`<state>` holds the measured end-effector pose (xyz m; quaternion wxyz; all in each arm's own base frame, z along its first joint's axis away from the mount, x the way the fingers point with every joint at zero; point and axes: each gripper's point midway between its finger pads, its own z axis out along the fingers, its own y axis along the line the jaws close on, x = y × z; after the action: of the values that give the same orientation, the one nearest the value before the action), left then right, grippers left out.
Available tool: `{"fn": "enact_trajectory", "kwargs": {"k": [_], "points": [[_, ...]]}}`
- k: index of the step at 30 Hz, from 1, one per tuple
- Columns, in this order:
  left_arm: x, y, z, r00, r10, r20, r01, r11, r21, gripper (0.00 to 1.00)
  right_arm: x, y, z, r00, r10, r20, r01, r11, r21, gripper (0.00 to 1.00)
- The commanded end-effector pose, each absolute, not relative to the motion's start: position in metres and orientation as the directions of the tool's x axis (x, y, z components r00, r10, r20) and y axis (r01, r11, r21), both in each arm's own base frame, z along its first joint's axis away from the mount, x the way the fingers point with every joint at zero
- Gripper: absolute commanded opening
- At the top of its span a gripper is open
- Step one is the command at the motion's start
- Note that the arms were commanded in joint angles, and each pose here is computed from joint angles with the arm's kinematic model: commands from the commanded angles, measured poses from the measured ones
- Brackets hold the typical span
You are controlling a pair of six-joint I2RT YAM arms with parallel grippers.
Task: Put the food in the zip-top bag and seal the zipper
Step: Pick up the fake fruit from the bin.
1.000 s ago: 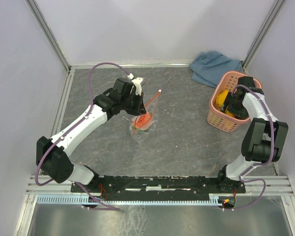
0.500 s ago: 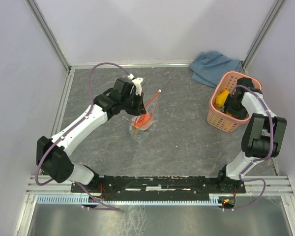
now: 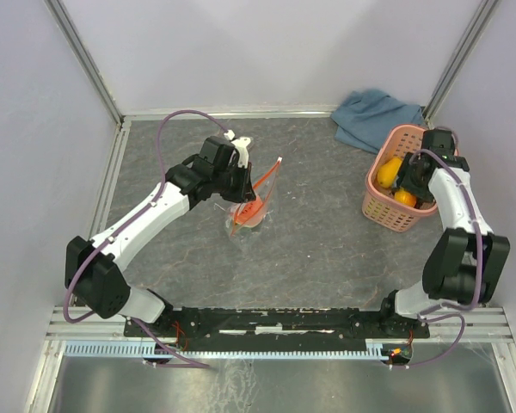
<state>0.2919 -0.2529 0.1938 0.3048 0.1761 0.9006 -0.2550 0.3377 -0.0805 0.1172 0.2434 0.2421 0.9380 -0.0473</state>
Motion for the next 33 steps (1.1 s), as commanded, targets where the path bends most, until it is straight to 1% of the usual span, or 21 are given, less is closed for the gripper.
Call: {"fn": "enact_trajectory", "kwargs": {"k": [1, 8, 12, 15, 20, 26, 31, 33], "points": [[0.298, -0.254, 0.208, -0.708, 0.193, -0.68, 0.524, 0.789, -0.321, 0.03, 0.347, -0.079, 0.172, -0.663, 0.399, -0.633, 0.463, 0.884, 0.073, 0.43], [0.298, -0.253, 0.211, -0.702, 0.194, -0.685, 0.528, 0.787, -0.319, 0.03, 0.347, -0.068, 0.211, -0.613, 0.342, -0.713, 0.412, 0.908, 0.081, 0.42], [0.298, -0.252, 0.212, -0.698, 0.196, -0.689, 0.529, 0.79, -0.311, 0.03, 0.349, -0.045, 0.237, -0.575, 0.28, -0.769, 0.33, 0.939, 0.095, 0.41], [0.298, -0.251, 0.211, -0.699, 0.197, -0.688, 0.527, 0.792, -0.308, 0.03, 0.349, -0.022, 0.258, -0.53, 0.254, -0.809, 0.249, 0.959, 0.139, 0.41], [0.3, -0.249, 0.212, -0.694, 0.196, -0.693, 0.522, 0.8, -0.296, 0.03, 0.345, 0.018, 0.281, -0.495, 0.265, -0.828, 0.115, 0.964, 0.24, 0.4], [0.301, -0.248, 0.212, -0.69, 0.193, -0.698, 0.519, 0.804, -0.291, 0.03, 0.335, 0.08, 0.299, -0.52, 0.323, -0.791, -0.1, 0.896, 0.432, 0.4], [0.302, -0.248, 0.221, -0.668, 0.176, -0.723, 0.523, 0.802, -0.288, 0.03, 0.327, 0.13, 0.318, -0.535, 0.385, -0.752, -0.254, 0.775, 0.578, 0.39], [0.303, -0.246, 0.227, -0.656, 0.165, -0.736, 0.521, 0.805, -0.284, 0.03, 0.323, 0.147, 0.327, -0.528, 0.396, -0.751, -0.314, 0.731, 0.606, 0.39]]}}
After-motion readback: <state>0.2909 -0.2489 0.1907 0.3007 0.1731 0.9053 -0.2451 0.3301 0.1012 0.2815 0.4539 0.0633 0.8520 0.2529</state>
